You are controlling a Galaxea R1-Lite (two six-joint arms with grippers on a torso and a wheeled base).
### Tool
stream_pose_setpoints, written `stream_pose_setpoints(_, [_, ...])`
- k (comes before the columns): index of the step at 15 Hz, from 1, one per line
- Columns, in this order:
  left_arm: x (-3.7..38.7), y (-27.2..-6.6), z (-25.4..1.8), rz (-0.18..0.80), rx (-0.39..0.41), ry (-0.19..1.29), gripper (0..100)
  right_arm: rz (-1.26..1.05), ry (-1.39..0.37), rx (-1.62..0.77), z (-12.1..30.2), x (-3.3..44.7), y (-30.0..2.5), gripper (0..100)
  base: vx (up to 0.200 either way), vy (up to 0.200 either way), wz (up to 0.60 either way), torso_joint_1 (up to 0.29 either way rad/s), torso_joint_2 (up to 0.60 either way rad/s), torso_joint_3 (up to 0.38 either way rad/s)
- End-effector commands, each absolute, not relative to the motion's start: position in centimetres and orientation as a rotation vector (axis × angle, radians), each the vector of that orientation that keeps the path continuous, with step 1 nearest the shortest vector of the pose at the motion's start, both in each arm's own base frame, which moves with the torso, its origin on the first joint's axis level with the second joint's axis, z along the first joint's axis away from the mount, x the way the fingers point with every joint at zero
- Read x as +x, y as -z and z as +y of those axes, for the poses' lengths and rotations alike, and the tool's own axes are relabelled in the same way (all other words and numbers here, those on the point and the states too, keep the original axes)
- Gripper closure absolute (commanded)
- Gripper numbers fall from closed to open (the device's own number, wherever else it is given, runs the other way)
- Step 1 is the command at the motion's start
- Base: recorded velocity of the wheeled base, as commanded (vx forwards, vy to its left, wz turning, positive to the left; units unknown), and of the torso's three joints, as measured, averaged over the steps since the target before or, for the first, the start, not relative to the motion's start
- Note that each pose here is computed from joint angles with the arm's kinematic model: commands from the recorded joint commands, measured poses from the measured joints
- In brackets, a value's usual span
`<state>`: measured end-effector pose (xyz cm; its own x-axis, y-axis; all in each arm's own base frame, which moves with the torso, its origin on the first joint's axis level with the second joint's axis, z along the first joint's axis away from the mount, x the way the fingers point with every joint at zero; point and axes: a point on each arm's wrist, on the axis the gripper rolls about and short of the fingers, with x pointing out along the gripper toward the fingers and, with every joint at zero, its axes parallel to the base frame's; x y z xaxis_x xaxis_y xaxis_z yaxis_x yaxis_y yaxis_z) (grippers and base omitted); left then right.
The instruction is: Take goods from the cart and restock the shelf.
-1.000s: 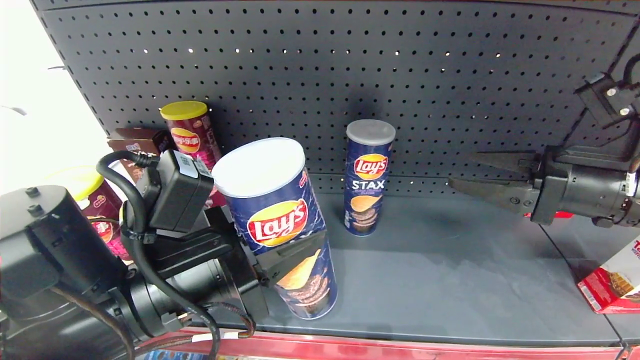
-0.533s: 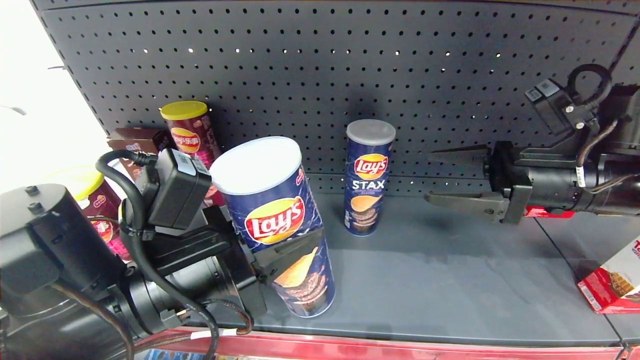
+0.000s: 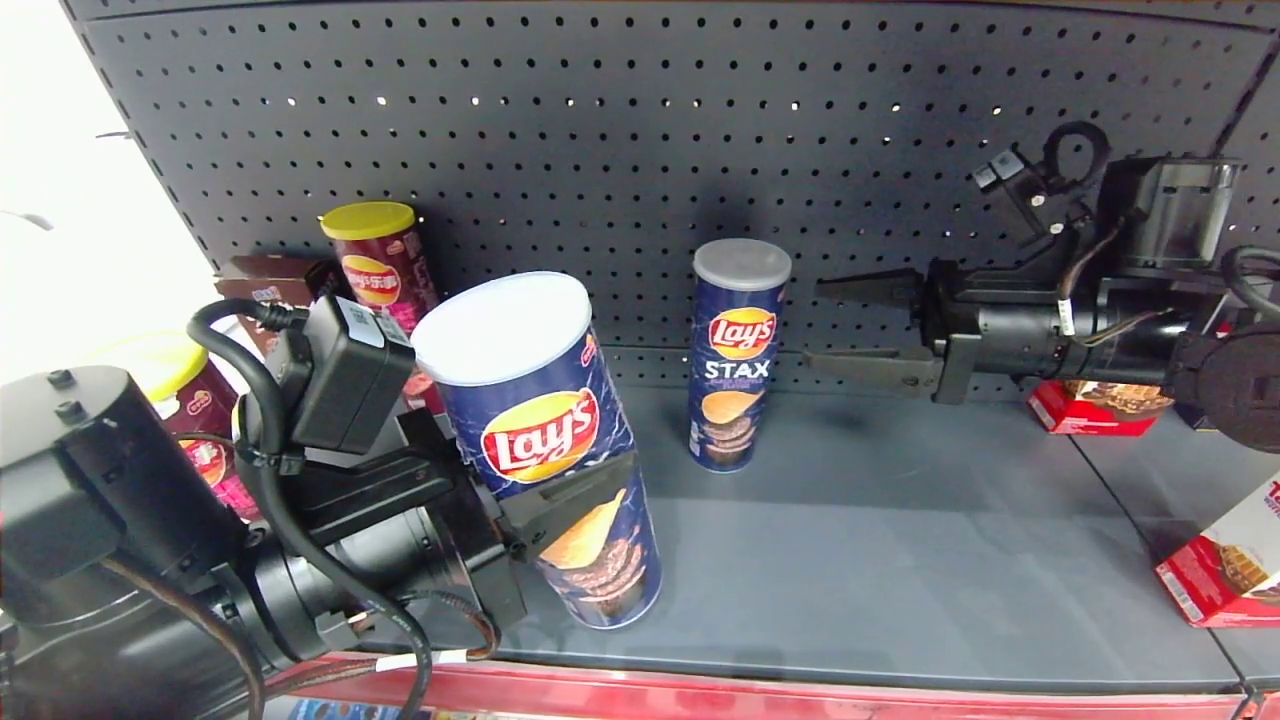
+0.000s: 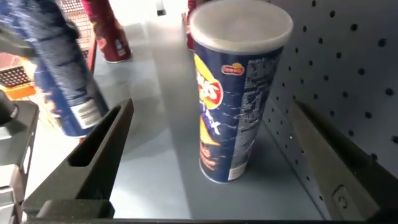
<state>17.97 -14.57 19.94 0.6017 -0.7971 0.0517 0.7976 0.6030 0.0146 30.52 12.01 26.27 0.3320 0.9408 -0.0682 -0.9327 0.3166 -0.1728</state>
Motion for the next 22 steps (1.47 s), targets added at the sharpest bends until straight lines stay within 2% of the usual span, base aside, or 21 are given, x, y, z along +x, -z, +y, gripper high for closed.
stream_pose_setpoints(1, [18.0, -19.9, -14.5, -0.054, -0.009, 0.922, 100, -0.026, -1.239, -0.187, 12.6, 32.0, -25.3, 0, 0.0, 0.0, 0.0, 0.0, 0.0, 0.0])
stream_pose_setpoints(9, [18.1, -19.8, -14.6, -0.043, -0.021, 0.922, 100, 0.02, -1.243, -0.174, 13.8, 35.5, -22.5, 0, 0.0, 0.0, 0.0, 0.0, 0.0, 0.0])
stream_pose_setpoints(22, [18.3, -19.7, -14.3, -0.039, -0.021, 0.907, 100, 0.076, -1.3, -0.159, 16.8, 37.7, -18.1, 0, 0.0, 0.0, 0.0, 0.0, 0.0, 0.0])
